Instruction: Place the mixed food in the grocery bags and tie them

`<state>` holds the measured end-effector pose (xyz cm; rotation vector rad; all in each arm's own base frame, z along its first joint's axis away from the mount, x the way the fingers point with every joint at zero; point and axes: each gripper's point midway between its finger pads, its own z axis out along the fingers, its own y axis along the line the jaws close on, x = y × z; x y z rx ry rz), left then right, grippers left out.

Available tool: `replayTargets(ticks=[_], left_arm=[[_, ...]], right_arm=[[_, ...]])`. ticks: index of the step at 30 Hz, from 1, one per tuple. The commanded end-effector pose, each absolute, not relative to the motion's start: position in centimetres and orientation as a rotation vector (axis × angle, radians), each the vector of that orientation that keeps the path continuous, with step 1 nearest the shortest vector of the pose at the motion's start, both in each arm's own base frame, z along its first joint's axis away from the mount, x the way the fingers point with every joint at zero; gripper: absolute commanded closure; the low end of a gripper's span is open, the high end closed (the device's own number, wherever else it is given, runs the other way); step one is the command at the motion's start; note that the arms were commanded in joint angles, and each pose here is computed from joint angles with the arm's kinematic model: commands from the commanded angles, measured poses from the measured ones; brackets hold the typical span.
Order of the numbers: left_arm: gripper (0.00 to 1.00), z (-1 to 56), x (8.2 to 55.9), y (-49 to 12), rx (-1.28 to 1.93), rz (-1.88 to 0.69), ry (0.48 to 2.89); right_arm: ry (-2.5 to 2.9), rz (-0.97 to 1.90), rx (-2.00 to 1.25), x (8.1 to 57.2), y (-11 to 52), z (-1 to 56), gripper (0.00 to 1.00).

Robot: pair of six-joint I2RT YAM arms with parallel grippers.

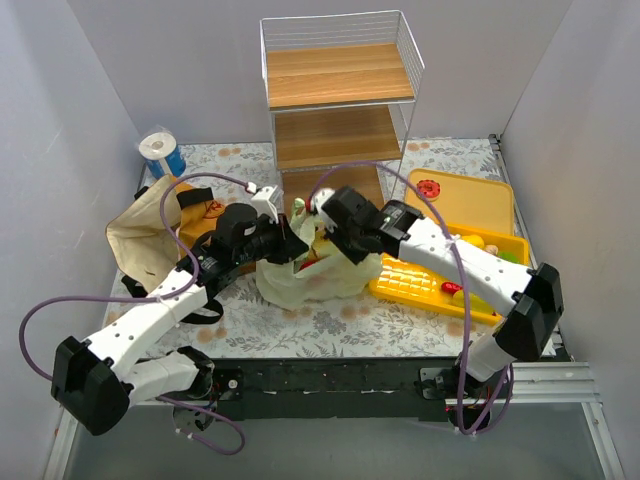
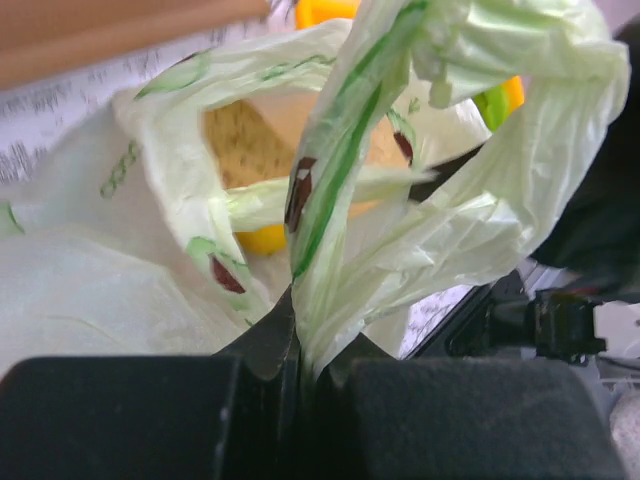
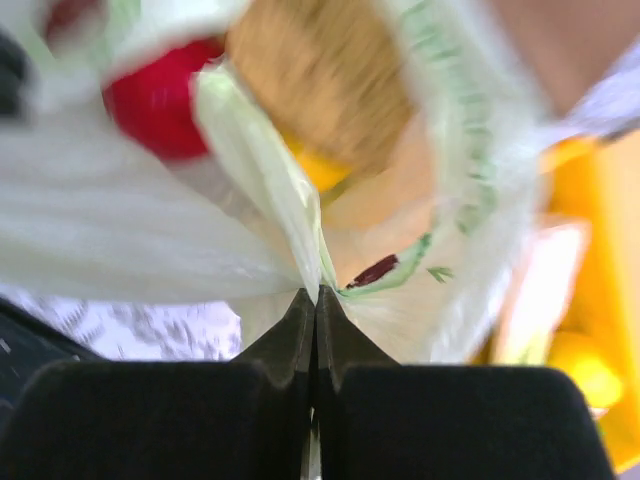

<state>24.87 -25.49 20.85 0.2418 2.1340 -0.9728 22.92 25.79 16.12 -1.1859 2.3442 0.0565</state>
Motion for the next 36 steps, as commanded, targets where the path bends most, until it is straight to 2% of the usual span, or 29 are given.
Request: replayTargets(ticks=[1, 7, 10, 14, 18, 21, 24, 27, 31, 36], left_arm=[[1.00, 28.0, 26.1, -24.2, 0.180, -0.932, 1.945], [1.00, 34.1, 26.8, -22.2, 0.078, -0.882, 1.793], [1.00, 35.2, 26.8, -20.9, 0.040, -0.841, 1.743], [1.00, 31.3, 26.1, -21.0, 0.040, -0.842, 1.839], [1.00, 24.5, 25.3, -20.9, 0.000, -0.809, 2.035], [1.00, 22.2, 25.8, -18.6, -0.113, -0.657, 2.107], [1.00, 22.2, 25.7, -17.9, -0.128, -0.616, 2.120], [1.00, 23.6, 25.6, -19.0, -0.086, -0.689, 2.091], [1.00, 26.6, 24.4, -22.7, 0.117, -0.908, 2.035], [1.00, 28.5, 23.4, -25.5, 0.301, -1.051, 2.019]], right_arm=[[2.081, 0.079, -0.787, 27.0, 25.4, 30.8, 0.99], [1.868, 0.214, -0.568, 27.5, 24.3, 39.6, 0.99], [1.798, 0.280, -0.499, 26.9, 23.5, 40.3, 0.99], [1.914, 0.257, -0.370, 26.4, 20.9, 34.8, 0.99], [2.118, 0.258, -0.277, 25.5, 18.7, 26.3, 0.99], [2.157, 0.266, -0.139, 25.3, 16.3, 24.7, 0.99], [2.133, 0.262, -0.049, 25.6, 14.3, 25.4, 0.99], [2.049, 0.314, -0.069, 26.5, 14.8, 27.8, 0.99], [1.881, 0.478, -0.234, 26.9, 18.0, 31.5, 0.99], [1.753, 0.761, -0.476, 24.9, 23.0, 32.5, 0.99]])
